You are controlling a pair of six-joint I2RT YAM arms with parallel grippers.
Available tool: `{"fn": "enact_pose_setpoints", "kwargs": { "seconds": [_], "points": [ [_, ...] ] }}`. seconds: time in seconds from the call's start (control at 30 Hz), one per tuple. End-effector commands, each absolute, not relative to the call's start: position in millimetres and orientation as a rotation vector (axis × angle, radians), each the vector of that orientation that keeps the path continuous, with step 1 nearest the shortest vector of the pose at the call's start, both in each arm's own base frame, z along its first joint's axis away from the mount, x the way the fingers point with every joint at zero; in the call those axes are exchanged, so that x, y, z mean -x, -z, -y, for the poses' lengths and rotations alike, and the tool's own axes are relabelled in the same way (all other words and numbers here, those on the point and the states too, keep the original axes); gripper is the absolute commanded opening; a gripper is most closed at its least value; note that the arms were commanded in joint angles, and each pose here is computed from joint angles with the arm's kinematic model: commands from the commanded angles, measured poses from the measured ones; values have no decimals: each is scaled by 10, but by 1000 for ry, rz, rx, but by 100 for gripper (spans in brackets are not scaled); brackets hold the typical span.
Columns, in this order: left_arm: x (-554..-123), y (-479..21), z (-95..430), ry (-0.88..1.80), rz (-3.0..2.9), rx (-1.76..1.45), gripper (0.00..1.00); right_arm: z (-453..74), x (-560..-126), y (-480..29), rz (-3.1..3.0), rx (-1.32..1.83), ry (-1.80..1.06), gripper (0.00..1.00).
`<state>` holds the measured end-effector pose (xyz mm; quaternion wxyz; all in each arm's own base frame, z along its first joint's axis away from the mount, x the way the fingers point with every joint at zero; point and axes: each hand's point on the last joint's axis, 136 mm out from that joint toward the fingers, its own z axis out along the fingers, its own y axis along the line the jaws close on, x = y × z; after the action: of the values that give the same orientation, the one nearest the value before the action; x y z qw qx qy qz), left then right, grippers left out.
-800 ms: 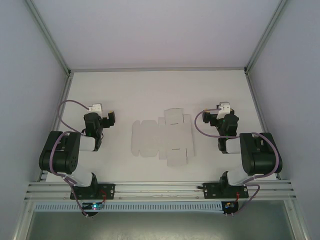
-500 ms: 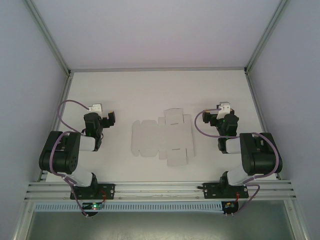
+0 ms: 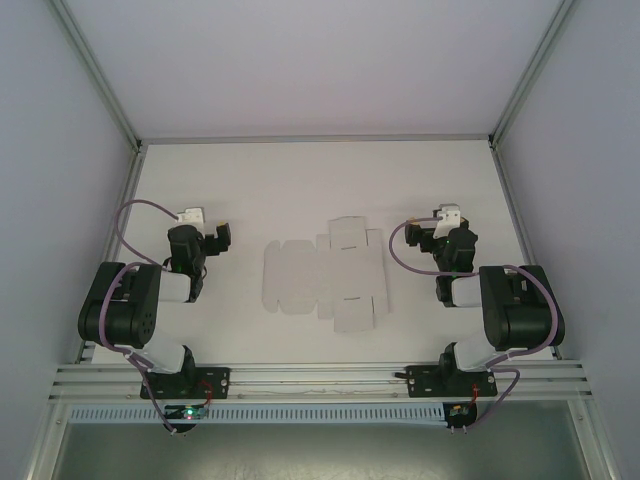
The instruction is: Assemble paper box
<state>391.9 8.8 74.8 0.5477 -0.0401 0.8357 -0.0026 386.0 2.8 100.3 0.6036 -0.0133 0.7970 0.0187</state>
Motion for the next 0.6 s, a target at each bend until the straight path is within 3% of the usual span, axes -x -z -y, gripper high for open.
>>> {"fn": "enact_pose_setpoints", "kwargs": {
  "seconds": [0.0,0.27,0.43,0.57],
  "points": [
    [-3989,-853,-24,25,-1961,31,100,-38,-3913,-1144,-1802,17,-47,98],
    [-4011,-903,-65,11,-1961,60,100,-60,-3944,-1217,-1799,27,-57,98],
    [-3926,-1272,-98,6,-1993,100,100,-64,-3936,-1499,-1865,2,5,98],
    [-3810,-1631,66,201,-1982,209,100,-373,-3823,-1812,-1921,-9,-40,98]
  ]
}}
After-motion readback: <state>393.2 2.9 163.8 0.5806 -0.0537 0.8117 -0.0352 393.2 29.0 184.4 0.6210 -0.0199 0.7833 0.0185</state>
